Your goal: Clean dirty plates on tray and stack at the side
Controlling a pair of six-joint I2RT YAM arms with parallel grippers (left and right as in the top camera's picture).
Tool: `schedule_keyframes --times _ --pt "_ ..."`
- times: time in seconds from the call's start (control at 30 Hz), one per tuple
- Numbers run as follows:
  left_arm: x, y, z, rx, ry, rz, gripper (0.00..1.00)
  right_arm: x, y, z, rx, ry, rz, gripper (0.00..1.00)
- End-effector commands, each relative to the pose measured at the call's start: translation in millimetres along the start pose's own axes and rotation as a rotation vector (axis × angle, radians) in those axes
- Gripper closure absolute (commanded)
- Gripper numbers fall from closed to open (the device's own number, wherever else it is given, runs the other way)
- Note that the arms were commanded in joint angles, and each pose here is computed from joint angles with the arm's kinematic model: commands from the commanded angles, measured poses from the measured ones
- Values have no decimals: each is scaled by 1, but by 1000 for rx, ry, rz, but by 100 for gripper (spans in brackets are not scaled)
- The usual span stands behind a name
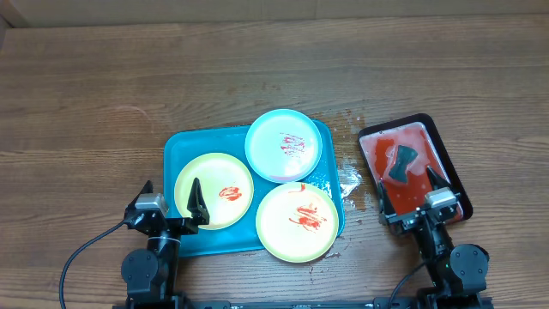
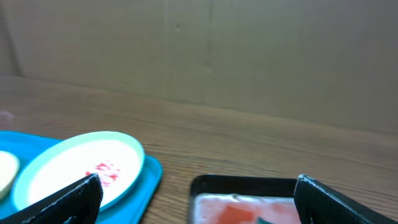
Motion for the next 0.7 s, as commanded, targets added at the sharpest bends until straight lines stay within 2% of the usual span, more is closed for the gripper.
schedule_keyframes --times 0.0,0.13,0.27,0.47,0.67 --pt "0 0 0 6 -6 -5 0 -20 15 -4 -92 -38 -1 0" --pt "0 0 0 7 -6 -5 1 -40 21 -9 -103 -48 17 0" --pt "0 0 0 6 -6 -5 0 -52 24 -8 -90 17 34 0" --pt "0 0 0 6 -6 -5 0 -62 28 12 -109 194 82 0" --pt "0 0 0 7 -6 -5 0 -78 44 43 -211 463 186 0"
Point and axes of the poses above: each gripper's point midway between its finger pads, its own z axis out along the fingers, its own y axis along the line the jaws close on, x = y × z, the point moved 4 cm from there along -z, back along the fingers, and after that the axes turned 13 degrees about z, right-handed, at the moved point
